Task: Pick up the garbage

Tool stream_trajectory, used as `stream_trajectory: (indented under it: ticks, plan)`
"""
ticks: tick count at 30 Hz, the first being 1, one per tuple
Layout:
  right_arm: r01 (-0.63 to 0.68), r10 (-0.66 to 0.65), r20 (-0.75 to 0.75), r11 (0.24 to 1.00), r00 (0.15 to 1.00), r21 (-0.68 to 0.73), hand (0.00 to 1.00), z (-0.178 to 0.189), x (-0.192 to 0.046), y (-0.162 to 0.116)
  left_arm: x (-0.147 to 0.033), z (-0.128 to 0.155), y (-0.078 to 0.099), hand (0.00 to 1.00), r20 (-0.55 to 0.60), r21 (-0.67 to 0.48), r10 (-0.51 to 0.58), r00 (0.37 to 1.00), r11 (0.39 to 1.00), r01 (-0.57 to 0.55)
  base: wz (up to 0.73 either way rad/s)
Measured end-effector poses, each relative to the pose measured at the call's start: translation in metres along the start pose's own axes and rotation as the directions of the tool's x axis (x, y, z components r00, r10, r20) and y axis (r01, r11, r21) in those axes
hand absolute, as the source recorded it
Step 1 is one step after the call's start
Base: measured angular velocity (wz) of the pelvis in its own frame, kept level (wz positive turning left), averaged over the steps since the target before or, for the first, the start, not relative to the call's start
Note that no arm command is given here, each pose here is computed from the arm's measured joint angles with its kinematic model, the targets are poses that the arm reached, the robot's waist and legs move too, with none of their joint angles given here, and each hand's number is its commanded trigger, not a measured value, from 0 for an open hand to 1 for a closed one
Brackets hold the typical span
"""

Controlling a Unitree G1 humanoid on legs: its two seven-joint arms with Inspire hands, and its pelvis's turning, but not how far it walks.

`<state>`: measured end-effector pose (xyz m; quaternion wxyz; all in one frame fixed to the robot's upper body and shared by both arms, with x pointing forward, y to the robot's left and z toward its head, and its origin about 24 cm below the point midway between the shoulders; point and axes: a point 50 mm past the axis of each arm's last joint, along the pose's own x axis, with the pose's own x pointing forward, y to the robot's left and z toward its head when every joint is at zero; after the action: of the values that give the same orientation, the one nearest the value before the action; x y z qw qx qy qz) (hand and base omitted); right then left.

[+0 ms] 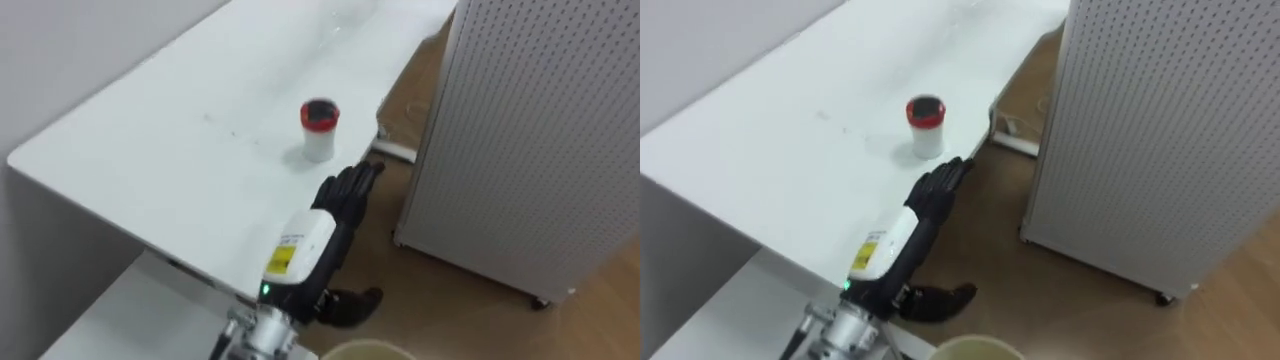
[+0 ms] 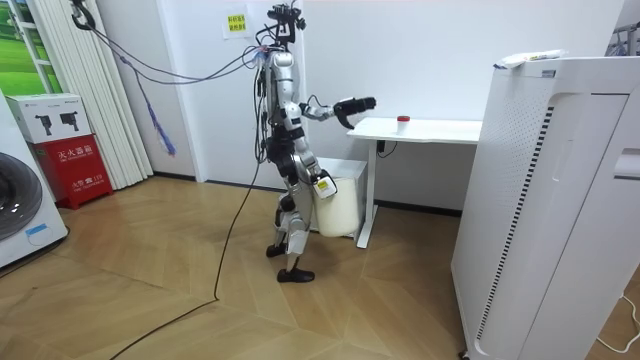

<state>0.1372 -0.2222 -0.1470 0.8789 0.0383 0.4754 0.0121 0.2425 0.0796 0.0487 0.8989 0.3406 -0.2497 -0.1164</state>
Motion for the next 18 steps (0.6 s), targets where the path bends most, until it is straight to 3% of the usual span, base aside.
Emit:
stream_trajectory:
  ticks: [6, 11, 18]
  plan:
    - [0.054, -0.054, -0.016, 0.997, 0.998, 0.06, 1.0, -0.013, -0.006, -0.008, -0.008, -0.004, 0.015, 0.0, -0.032, -0.068, 0.118, 0.993, 0.991, -0.12, -0.02]
    - [0.073, -0.072, -0.024, 0.996, 0.997, 0.054, 1.0, -0.018, -0.007, -0.009, -0.006, -0.012, 0.034, 0.0, -0.054, -0.035, 0.196, 0.979, 0.98, -0.198, -0.07]
    - [0.083, -0.083, -0.005, 0.994, 0.997, 0.065, 1.0, -0.024, -0.011, -0.007, -0.019, -0.02, 0.04, 0.0, -0.113, -0.06, 0.246, 0.962, 0.965, -0.254, -0.09]
